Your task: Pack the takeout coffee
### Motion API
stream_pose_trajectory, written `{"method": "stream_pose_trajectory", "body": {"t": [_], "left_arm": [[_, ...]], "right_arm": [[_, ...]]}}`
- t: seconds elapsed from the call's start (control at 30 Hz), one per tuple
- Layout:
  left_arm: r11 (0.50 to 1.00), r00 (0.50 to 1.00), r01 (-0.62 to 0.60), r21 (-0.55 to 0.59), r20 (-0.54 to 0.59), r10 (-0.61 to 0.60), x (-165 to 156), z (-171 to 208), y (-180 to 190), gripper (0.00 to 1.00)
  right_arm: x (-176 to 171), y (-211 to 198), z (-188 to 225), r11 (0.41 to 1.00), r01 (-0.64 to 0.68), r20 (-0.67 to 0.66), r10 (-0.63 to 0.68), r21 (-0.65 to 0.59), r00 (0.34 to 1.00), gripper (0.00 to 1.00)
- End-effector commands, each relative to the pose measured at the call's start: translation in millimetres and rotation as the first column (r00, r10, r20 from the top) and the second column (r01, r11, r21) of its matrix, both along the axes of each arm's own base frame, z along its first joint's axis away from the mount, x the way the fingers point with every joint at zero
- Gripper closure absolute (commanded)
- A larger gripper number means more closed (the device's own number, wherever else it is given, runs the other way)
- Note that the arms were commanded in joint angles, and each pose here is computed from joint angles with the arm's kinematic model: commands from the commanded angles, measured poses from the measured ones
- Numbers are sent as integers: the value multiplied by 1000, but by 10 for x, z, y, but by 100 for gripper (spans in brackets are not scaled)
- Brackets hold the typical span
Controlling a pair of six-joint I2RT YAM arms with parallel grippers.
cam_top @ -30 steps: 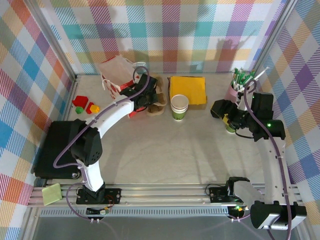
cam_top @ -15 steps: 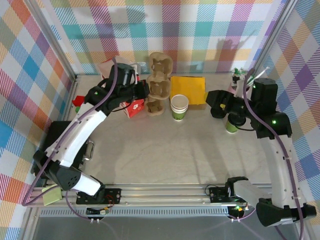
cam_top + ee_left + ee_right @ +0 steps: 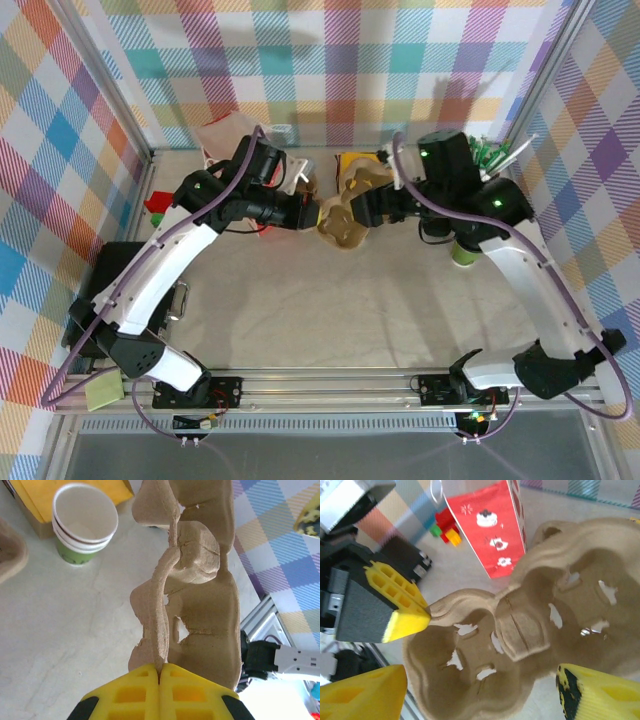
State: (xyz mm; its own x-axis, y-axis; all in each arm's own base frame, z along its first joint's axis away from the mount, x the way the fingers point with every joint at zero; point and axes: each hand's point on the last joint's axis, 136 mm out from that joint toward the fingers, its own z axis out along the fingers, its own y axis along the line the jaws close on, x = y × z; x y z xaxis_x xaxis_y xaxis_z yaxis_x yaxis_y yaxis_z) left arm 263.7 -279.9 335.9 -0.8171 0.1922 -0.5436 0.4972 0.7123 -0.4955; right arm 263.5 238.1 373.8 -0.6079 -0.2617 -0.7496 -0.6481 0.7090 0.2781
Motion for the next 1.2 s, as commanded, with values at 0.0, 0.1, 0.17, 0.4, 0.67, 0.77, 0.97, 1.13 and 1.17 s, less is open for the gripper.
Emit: {"method": "stream_pose_trajectory", "body": {"t": [0.0, 0.1, 0.17, 0.4, 0.67, 0.77, 0.97, 1.13, 1.17], "left_arm": [[997, 996, 82, -7, -39, -82, -172, -56, -52, 100], [996, 995, 91, -5, -43, -91, -184, -68, -55, 100], [995, 994, 103, -10, -47, -104, -200, -72, -71, 100], [992, 991, 125, -12, -56, -125, -221, -98, -93, 100], [991, 988, 137, -6, -69, -137, -228, -139, -106, 100], [990, 987, 144, -8, -74, -144, -234, -149, -116, 100], [990, 987, 140, -7, -72, -141, -230, -138, -113, 100], [993, 992, 112, -29, -50, -113, -191, -12, -112, 74], [995, 995, 91, -31, -37, -92, -161, 33, -91, 65]], "right_arm": [[3, -88, -254, 983, -14, 4, 15, -181, 1000, 23], [-8, -21, -412, 971, -46, -10, 45, -236, 999, 23], [-2, 16, -492, 966, -63, -17, 60, -253, 998, 23], [24, 42, -659, 947, -102, -45, 93, -304, 995, 28], [8, 41, -816, 919, -165, -60, 153, -358, 986, 34], [18, 51, -839, 915, -171, -61, 160, -365, 985, 38], [45, 48, -845, 912, -169, -57, 159, -374, 986, 52], [36, -4, -851, 906, -158, -51, 150, -392, 987, 58], [33, -20, -856, 905, -154, -50, 146, -397, 988, 59]]}}
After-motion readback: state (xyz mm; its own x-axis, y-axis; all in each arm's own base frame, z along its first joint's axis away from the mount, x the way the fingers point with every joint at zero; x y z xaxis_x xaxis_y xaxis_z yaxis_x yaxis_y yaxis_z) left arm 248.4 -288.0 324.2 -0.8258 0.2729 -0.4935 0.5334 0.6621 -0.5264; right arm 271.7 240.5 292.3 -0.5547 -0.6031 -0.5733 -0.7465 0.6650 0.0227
